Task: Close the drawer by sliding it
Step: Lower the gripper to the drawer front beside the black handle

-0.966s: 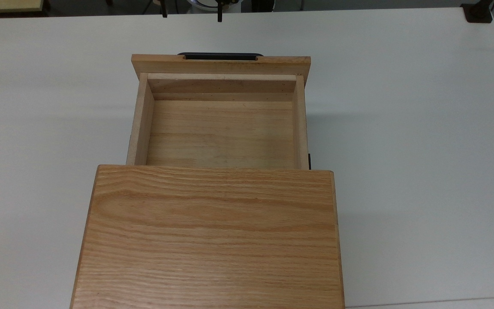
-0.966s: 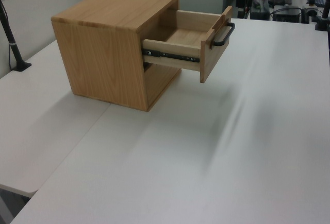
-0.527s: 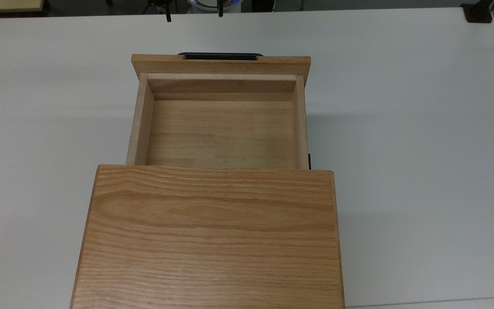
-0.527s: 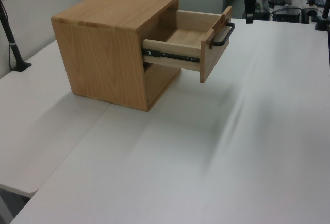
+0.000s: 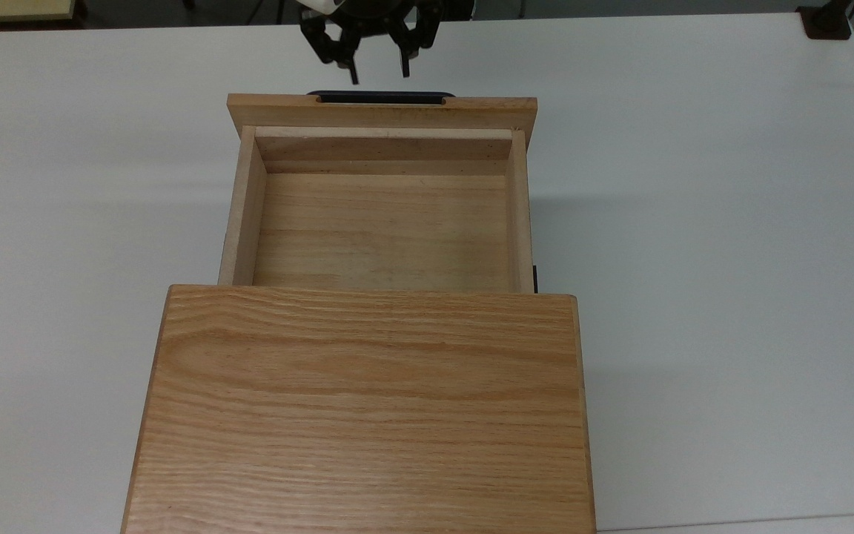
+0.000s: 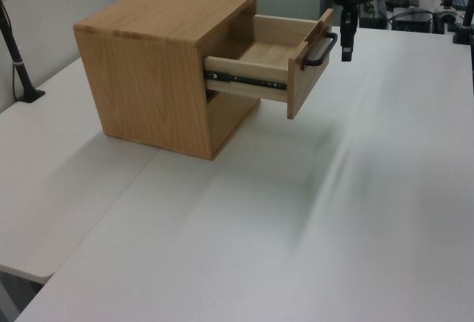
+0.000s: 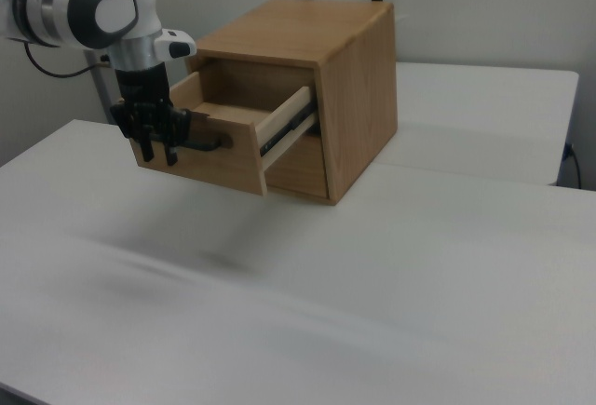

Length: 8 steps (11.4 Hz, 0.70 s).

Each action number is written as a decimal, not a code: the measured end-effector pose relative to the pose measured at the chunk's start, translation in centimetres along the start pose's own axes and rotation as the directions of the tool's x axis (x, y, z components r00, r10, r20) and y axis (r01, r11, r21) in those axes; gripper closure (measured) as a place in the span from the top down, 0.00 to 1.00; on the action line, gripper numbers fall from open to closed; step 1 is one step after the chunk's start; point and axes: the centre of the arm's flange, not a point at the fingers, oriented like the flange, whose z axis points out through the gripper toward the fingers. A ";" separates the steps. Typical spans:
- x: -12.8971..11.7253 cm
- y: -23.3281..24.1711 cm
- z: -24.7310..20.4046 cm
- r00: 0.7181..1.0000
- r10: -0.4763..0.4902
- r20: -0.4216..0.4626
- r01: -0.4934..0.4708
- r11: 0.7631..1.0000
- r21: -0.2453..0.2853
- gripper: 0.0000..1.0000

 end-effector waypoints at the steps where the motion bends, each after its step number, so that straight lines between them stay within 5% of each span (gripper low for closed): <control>1: 0.2 -0.1 0.1 0.999 0.032 -0.012 -0.032 0.999 0.017 0.35; 3: 0.7 -0.2 -0.3 0.993 0.097 -0.062 -0.095 0.995 0.037 0.06; 8: 3.0 -0.1 -0.2 0.951 0.237 -0.196 -0.228 0.971 0.070 0.01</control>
